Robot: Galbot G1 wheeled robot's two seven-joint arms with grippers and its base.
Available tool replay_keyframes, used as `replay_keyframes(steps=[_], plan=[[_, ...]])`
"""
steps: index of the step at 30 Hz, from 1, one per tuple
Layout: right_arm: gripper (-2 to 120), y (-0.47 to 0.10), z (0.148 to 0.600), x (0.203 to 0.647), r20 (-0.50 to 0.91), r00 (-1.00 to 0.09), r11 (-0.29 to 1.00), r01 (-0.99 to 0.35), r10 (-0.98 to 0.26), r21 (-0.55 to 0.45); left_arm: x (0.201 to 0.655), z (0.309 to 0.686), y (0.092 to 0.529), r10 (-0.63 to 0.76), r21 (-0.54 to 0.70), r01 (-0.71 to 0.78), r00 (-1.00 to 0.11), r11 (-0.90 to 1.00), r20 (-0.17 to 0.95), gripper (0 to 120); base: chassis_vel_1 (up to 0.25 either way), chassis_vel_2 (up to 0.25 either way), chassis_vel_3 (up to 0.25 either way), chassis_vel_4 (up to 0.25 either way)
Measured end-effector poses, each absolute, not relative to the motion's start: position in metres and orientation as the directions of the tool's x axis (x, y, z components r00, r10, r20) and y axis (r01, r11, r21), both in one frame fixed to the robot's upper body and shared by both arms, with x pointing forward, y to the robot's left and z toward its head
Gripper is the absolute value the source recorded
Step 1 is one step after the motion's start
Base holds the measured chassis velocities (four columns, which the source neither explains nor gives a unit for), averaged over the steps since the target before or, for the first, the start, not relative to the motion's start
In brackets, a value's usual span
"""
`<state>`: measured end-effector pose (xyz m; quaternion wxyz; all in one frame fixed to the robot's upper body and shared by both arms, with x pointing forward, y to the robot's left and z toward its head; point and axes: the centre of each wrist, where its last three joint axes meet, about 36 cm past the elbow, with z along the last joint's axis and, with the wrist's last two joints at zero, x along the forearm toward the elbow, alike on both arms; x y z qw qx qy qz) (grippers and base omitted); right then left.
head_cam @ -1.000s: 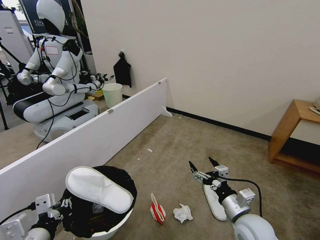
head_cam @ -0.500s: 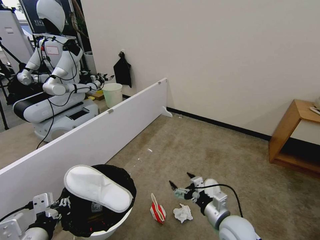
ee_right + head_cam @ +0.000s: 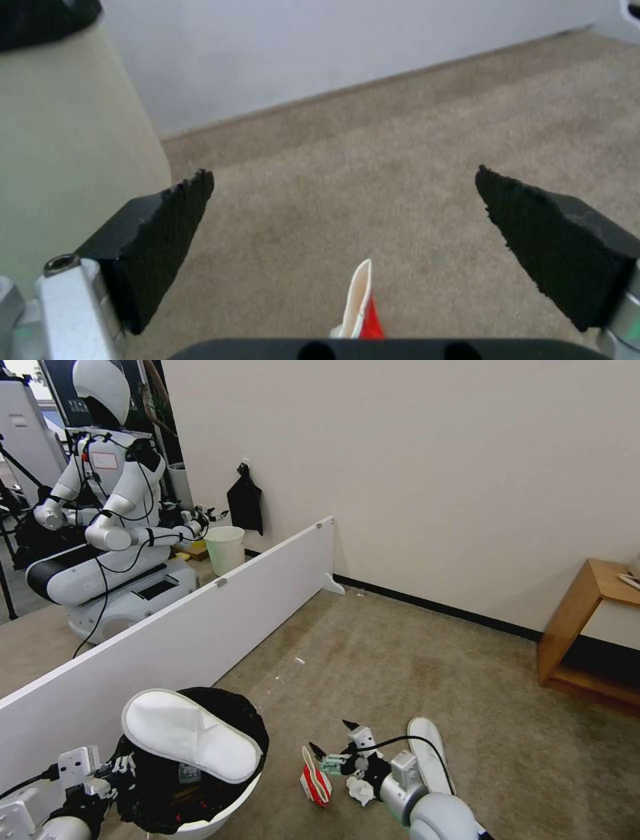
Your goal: Pick up the trash bin, then pick up the garbage from the floor and place it into the trash bin.
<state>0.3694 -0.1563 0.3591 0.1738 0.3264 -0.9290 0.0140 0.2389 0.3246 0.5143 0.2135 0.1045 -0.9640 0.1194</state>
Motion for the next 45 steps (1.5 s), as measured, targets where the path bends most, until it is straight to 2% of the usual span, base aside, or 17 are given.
replay_keyframes(steps=[8,21,45], plan=[[100,-0.135,0.341,0.372,0.426,-0.716,0.817,-0.567,-0.553,0.107,0.240,0.514,0.324,-0.147,-0.188,-0.249,-0.889,0.950,0.434,4,0.000,0.000,0.000,0.000],[100,-0.131,0.309,0.380,0.549,-0.705,0.880,-0.454,-0.449,0.137,0.240,0.514,0.323,-0.143,-0.189,-0.246,-0.888,0.951,0.437,4,0.000,0.000,0.000,0.000],[100,-0.105,0.270,0.410,0.632,-0.650,0.893,-0.417,-0.422,0.167,0.239,0.515,0.324,-0.136,-0.191,-0.239,-0.890,0.952,0.435,4,0.000,0.000,0.000,0.000]])
